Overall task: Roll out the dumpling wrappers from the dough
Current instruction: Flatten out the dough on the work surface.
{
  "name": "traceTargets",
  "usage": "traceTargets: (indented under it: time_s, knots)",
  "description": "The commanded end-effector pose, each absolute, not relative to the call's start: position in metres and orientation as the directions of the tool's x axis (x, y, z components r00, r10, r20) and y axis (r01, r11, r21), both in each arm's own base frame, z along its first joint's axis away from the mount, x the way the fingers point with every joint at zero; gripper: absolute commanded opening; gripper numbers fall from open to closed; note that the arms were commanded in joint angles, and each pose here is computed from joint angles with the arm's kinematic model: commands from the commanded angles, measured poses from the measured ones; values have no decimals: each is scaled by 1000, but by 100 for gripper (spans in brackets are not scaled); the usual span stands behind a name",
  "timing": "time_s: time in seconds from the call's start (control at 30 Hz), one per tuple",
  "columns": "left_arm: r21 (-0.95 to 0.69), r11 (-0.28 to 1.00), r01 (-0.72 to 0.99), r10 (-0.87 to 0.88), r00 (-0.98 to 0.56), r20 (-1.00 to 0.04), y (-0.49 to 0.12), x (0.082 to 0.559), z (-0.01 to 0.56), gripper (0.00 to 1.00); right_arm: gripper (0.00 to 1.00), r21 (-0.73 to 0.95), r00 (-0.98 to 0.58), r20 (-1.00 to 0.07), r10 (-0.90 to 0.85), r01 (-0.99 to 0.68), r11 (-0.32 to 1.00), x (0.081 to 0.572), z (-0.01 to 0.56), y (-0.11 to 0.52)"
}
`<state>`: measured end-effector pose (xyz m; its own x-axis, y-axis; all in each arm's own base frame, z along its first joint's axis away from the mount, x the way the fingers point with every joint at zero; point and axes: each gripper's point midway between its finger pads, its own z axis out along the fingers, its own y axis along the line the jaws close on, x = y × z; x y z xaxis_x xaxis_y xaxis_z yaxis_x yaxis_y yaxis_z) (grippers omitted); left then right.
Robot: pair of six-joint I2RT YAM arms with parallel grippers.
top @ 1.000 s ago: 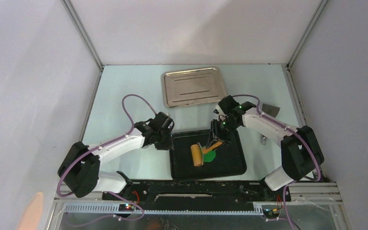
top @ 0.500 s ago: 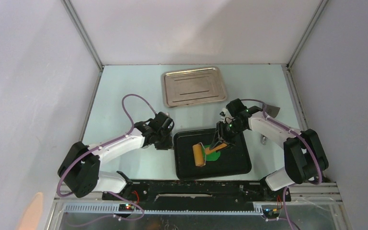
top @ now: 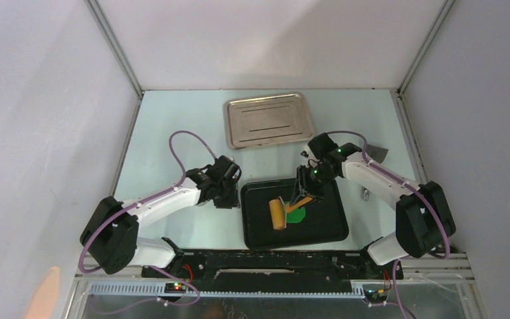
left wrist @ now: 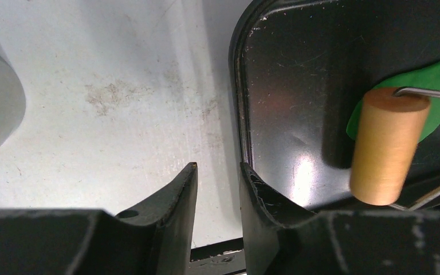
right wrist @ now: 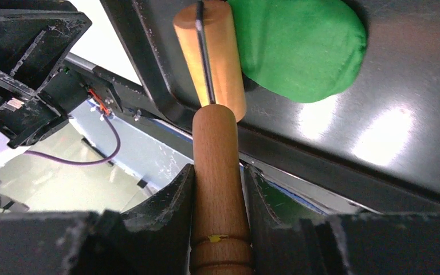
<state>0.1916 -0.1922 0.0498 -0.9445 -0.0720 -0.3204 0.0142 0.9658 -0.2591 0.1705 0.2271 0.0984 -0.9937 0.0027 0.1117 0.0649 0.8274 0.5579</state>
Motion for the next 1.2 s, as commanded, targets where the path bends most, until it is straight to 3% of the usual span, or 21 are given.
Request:
traceTargets:
  time_s: [0.0,0.17,0.93,1.17]
  knots:
    - [-288,957,47,-67,-925,-374,-201,203,65,37,0,416,-999,-11,38,30,909,185,116,200]
    - [-294,955,46,-74,-921,-383,-201,204,68,37,0,406,-998,-43,48,27,913,185,132,190]
    - [-291,956,45,-73,-922,-380,-198,200,66,36,0,163,-989,121,80,99,982,179,27,156]
    - [-281,958,55,-57,-925,-376,-198,200,66,36,0,133,-982,119,146,162,978,165,24,127]
